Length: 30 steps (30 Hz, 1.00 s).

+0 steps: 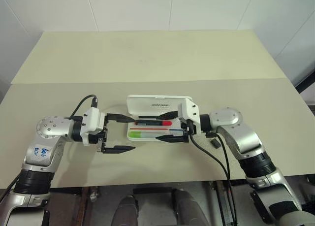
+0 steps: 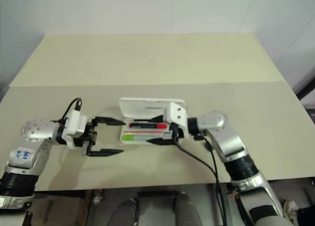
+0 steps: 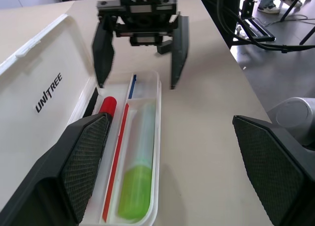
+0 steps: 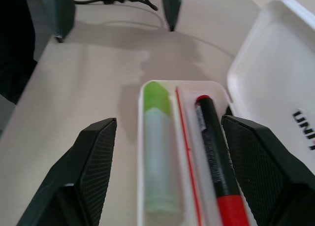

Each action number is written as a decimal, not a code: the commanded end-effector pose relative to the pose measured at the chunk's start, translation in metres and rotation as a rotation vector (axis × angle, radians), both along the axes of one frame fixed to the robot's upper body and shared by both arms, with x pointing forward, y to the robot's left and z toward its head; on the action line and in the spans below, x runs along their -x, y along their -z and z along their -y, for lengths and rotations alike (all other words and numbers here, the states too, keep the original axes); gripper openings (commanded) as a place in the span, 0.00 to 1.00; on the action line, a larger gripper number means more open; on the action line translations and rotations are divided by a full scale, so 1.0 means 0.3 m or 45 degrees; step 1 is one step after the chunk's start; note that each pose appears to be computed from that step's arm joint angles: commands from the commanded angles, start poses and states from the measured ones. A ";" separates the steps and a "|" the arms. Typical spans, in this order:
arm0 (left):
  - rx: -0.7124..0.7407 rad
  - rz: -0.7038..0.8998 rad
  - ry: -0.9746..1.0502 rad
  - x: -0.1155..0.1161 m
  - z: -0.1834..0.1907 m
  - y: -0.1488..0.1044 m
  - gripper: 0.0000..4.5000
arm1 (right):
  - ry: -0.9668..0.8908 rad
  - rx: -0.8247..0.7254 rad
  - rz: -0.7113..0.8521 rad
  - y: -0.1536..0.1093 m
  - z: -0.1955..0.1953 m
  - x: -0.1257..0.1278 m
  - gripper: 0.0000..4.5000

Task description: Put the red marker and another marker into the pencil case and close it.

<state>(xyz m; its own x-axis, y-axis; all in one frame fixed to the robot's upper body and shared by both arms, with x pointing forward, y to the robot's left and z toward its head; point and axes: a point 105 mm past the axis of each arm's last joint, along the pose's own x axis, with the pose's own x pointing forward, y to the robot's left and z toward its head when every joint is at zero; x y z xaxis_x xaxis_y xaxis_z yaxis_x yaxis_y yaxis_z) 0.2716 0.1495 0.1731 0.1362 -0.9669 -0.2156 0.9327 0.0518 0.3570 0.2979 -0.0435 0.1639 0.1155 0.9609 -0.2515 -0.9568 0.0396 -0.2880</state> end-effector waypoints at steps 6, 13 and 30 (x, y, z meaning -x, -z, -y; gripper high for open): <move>0.006 0.057 0.037 -0.001 0.017 -0.031 0.97 | 0.083 -0.002 0.021 -0.065 0.154 0.098 0.80; 0.028 0.052 0.102 0.002 0.053 -0.041 0.97 | 0.380 0.098 -0.011 -0.046 0.369 0.106 0.80; 0.059 0.066 0.258 -0.006 0.137 -0.065 0.97 | 1.116 0.021 -0.086 0.011 0.559 0.138 0.80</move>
<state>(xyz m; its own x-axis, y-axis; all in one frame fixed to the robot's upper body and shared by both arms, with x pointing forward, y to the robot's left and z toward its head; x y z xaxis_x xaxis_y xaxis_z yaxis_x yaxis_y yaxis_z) 0.2749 0.1114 0.1858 -0.0372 -0.9841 -0.1737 0.9206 -0.1014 0.3770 0.2600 -0.2157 0.1517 0.7611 0.5557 -0.3346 -0.6383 0.7333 -0.2340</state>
